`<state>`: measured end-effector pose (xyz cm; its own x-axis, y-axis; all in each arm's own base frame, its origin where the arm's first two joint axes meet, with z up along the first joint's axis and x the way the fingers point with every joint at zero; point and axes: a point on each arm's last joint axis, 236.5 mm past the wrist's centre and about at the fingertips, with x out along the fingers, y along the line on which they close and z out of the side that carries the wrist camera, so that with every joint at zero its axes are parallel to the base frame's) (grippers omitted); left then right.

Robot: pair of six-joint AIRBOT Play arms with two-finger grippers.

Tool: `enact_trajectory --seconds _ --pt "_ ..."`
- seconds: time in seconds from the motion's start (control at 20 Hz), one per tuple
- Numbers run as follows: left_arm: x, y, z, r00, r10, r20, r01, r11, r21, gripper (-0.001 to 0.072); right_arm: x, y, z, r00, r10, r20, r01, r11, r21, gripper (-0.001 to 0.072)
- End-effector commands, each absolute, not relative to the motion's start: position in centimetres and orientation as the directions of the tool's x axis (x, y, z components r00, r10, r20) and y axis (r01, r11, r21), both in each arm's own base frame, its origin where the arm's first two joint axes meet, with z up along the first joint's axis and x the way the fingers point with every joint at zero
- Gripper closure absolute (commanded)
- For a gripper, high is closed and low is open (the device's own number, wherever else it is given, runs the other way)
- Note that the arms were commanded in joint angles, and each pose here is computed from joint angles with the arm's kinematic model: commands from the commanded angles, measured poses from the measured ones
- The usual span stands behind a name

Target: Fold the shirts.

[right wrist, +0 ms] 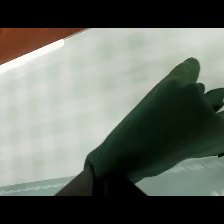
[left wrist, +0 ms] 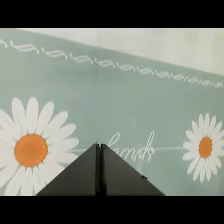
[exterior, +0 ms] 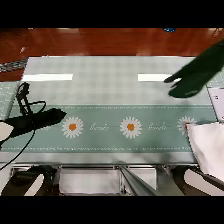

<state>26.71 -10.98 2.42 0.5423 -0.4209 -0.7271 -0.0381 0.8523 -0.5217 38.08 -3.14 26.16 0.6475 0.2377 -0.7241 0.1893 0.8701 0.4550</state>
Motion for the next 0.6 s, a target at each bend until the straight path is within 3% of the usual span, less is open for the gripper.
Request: enact_trajectory --seconds 0.0,0.15,0.3,0.55 --pt "29.4 -10.5 4.5 0.656 -0.400 -0.640 -0.040 0.829 -0.558 0.0689 30.4 -9.5 25.8 0.583 0.107 -0.805 0.396 0.828 0.396 0.0695" --pt "31.5 -9.7 6.2 0.740 -0.368 -0.563 -0.040 0.812 -0.583 0.0689 23.8 -13.1 23.3 0.479 0.025 -0.878 0.570 0.751 0.332 0.0695" --pt "32.4 -9.3 6.2 0.759 -0.349 -0.550 -0.049 0.811 -0.582 0.0689 17.5 -16.0 20.4 0.389 -0.092 -0.917 0.761 0.593 0.263 0.0694" --pt "32.7 -9.4 4.6 0.731 -0.346 -0.588 -0.078 0.814 -0.576 0.0689 4.5 -16.7 13.5 -0.030 -0.197 -0.980 0.953 0.289 -0.087 0.0694"
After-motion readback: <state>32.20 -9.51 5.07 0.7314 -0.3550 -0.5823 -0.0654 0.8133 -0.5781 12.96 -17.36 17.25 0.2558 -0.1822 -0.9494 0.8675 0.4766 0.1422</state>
